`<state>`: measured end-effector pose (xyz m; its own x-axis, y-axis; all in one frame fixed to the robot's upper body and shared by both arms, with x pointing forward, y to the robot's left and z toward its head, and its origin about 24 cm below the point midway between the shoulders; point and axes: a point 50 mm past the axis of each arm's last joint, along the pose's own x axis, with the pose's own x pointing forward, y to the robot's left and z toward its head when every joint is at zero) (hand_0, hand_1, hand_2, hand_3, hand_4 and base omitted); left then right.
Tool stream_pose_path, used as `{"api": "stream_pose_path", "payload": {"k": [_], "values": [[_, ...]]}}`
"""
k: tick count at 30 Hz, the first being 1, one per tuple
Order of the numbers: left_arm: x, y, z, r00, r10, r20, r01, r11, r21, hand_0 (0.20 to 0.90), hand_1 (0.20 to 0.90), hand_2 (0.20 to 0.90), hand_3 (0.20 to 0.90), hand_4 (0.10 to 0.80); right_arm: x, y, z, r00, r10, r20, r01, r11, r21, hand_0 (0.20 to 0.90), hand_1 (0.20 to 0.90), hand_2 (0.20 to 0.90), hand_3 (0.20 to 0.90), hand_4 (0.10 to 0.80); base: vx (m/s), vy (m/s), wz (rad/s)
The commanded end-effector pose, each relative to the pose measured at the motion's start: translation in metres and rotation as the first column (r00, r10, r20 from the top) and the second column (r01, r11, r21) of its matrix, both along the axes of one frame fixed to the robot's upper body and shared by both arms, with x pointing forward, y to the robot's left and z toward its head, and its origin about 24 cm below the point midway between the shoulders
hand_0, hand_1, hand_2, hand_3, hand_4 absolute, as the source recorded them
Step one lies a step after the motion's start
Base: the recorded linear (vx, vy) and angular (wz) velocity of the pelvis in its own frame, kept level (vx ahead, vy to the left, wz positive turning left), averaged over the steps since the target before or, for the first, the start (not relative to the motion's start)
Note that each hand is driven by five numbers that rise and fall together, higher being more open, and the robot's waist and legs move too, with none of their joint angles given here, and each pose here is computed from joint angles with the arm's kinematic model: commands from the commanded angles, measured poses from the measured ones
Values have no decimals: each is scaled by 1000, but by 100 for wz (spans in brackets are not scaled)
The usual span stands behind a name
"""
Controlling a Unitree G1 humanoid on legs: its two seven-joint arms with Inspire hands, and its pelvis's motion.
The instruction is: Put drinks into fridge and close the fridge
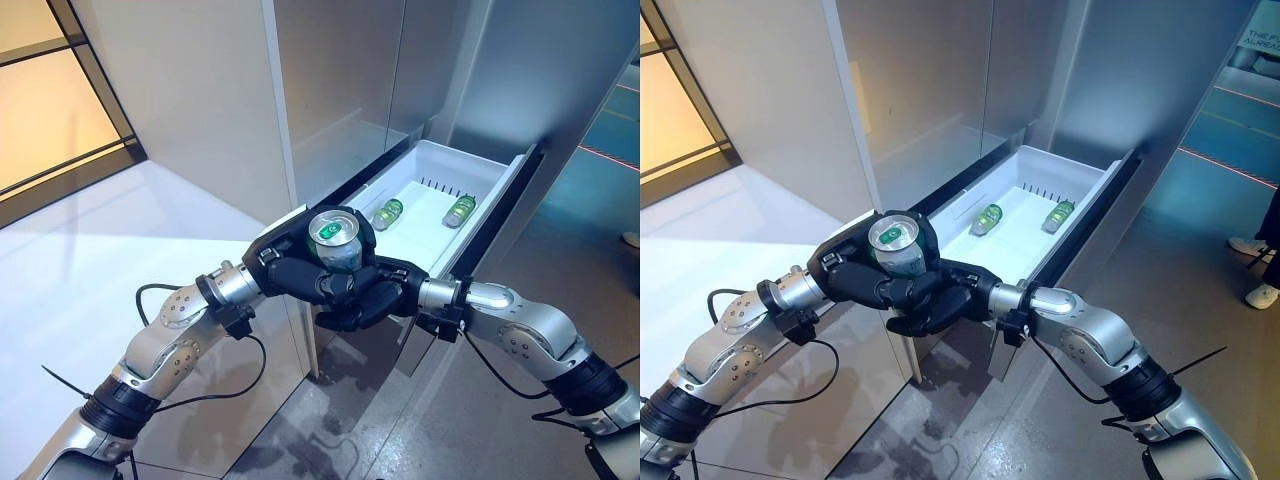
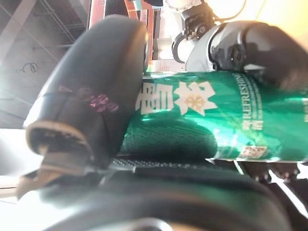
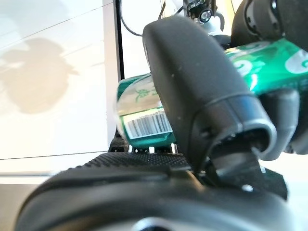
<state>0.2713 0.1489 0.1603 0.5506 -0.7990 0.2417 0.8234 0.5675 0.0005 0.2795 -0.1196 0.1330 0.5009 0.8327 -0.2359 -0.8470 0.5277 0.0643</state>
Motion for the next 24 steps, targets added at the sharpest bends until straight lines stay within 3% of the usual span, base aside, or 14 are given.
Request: {"api": "stream_pose_path", "payload": {"k": [1,23,24], "values": [[4,-17,64,963,-79,259,128,976,-177,300,300,300,200,100,9,18,49,988,56,142,-78,985,156,300,300,300,200,100,0,0,0],[8,-23,54,970,-110,218,136,984,-112,300,300,300,200,100,19,16,56,983,-46,177,17,986,163,300,300,300,200,100,0,0,0],[8,-22,54,969,-110,221,136,985,-104,375,375,375,288,188,19,15,56,982,-50,180,20,986,163,300,300,300,200,100,0,0,0]]}}
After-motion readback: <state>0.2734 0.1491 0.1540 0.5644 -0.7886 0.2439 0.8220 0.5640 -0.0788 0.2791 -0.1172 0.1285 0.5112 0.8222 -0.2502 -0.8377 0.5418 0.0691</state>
